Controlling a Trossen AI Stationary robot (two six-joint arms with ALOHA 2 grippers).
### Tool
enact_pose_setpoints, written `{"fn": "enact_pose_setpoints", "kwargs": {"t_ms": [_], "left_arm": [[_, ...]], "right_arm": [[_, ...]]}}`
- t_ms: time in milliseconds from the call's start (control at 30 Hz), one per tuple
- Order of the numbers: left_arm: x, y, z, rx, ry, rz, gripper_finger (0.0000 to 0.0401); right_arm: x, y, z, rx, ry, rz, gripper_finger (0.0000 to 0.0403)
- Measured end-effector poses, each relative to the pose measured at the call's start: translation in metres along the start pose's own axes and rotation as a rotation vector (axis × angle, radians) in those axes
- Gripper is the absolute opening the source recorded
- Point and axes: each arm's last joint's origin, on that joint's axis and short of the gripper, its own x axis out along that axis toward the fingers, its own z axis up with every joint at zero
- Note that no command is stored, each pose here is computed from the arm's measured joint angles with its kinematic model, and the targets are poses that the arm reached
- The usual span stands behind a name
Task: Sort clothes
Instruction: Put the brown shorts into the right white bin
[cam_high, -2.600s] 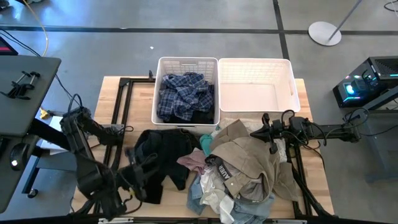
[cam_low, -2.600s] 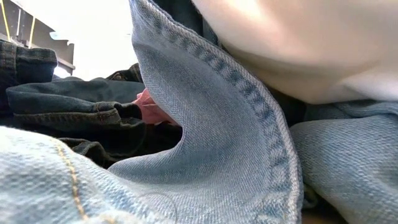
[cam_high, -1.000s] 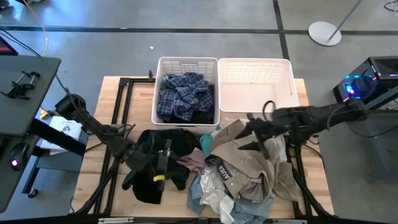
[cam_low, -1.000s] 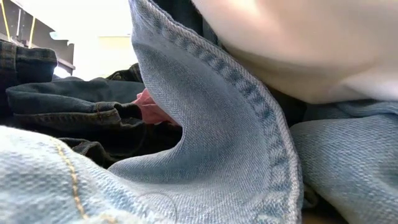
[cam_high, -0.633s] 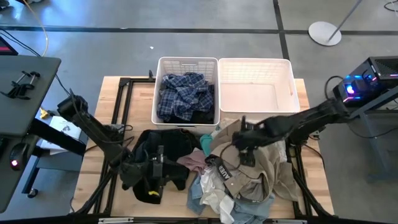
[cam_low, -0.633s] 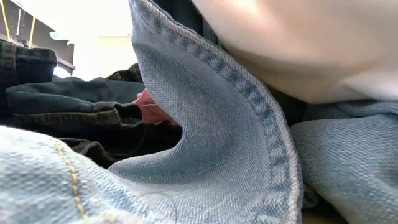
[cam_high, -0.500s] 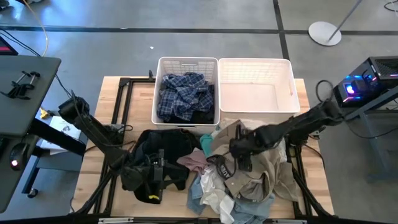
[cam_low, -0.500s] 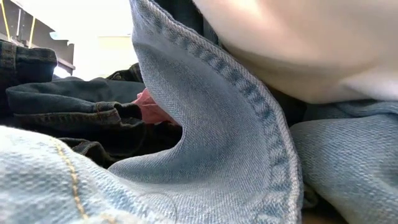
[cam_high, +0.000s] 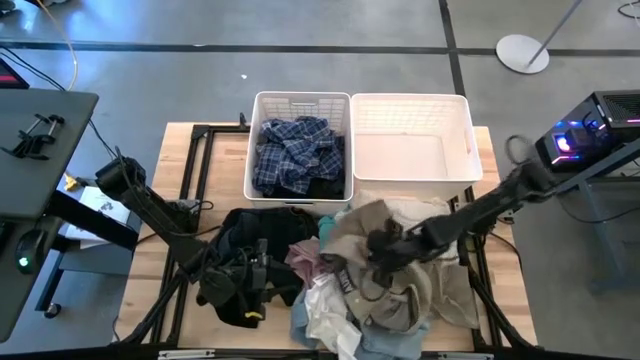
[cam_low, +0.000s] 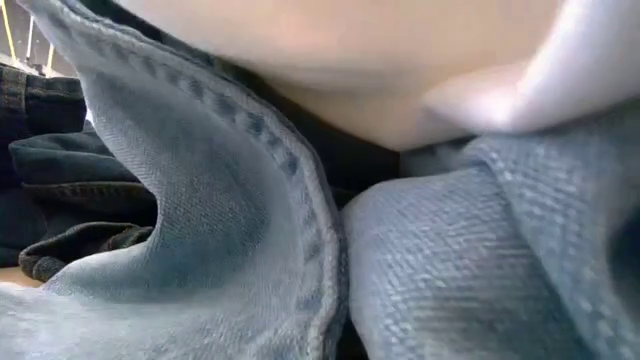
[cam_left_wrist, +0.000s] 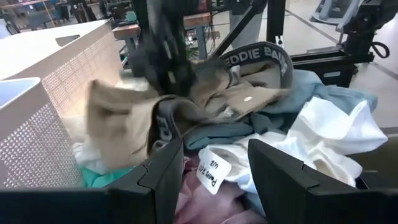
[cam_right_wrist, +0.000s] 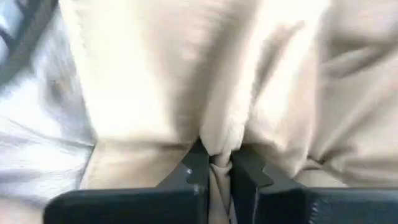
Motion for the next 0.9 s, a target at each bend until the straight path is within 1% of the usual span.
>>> {"fn": "enact_pose_setpoints", "kwargs": {"t_ms": [100, 200, 300, 400, 467, 533, 567, 633, 700, 767, 833, 900], "left_arm": [[0.0, 0.0, 0.0, -0.003, -0.002, 0.0, 0.0172], [0.0, 0.0, 0.0, -0.002, -0.001, 0.0, 0.0172], [0.0, 0.0, 0.0, -0.003, -0.002, 0.0, 0.0172], [0.0, 0.0, 0.0, -0.003, -0.001, 0.0, 0.0172], [0.0, 0.0, 0.0, -0.002, -0.001, 0.0, 0.0172], [0.0, 0.0, 0.0, -0.002, -0.001, 0.0, 0.0172], [0.0, 0.0, 0.0, -0.002, -0.001, 0.0, 0.0172], [0.0, 0.0, 0.0, -0.001, -0.001, 0.001, 0.0172], [0.001, 0.001, 0.001, 0.006, 0.0, 0.005, 0.0172], [0.002, 0.003, 0.001, 0.014, 0.0, 0.01, 0.0172], [0.003, 0.004, 0.001, 0.021, 0.001, 0.015, 0.0172], [0.004, 0.005, 0.001, 0.02, 0.002, 0.018, 0.0172]], "right_arm": [[-0.048, 0.003, 0.015, 0.019, -0.225, -0.005, 0.0014], [-0.097, 0.003, 0.023, 0.015, -0.457, -0.06, 0.0007], [-0.15, -0.001, 0.034, 0.031, -0.703, -0.184, 0.0008], [-0.199, -0.004, 0.049, -0.018, -0.873, -0.376, 0.0005], [-0.231, -0.007, 0.063, -0.052, -0.936, -0.535, 0.0005], [-0.263, -0.012, 0.079, -0.078, -0.945, -0.675, 0.0005], [-0.278, -0.017, 0.088, -0.087, -0.944, -0.719, 0.0005], [-0.305, -0.029, 0.104, -0.099, -0.972, -0.759, 0.0004], [-0.327, -0.041, 0.118, -0.159, -1.052, -0.769, 0.0004], [-0.346, -0.054, 0.128, -0.221, -1.147, -0.804, 0.0004], [-0.358, -0.067, 0.135, -0.255, -1.223, -0.845, 0.0004], [-0.36, -0.079, 0.14, -0.23, -1.258, -0.883, 0.0004]]}}
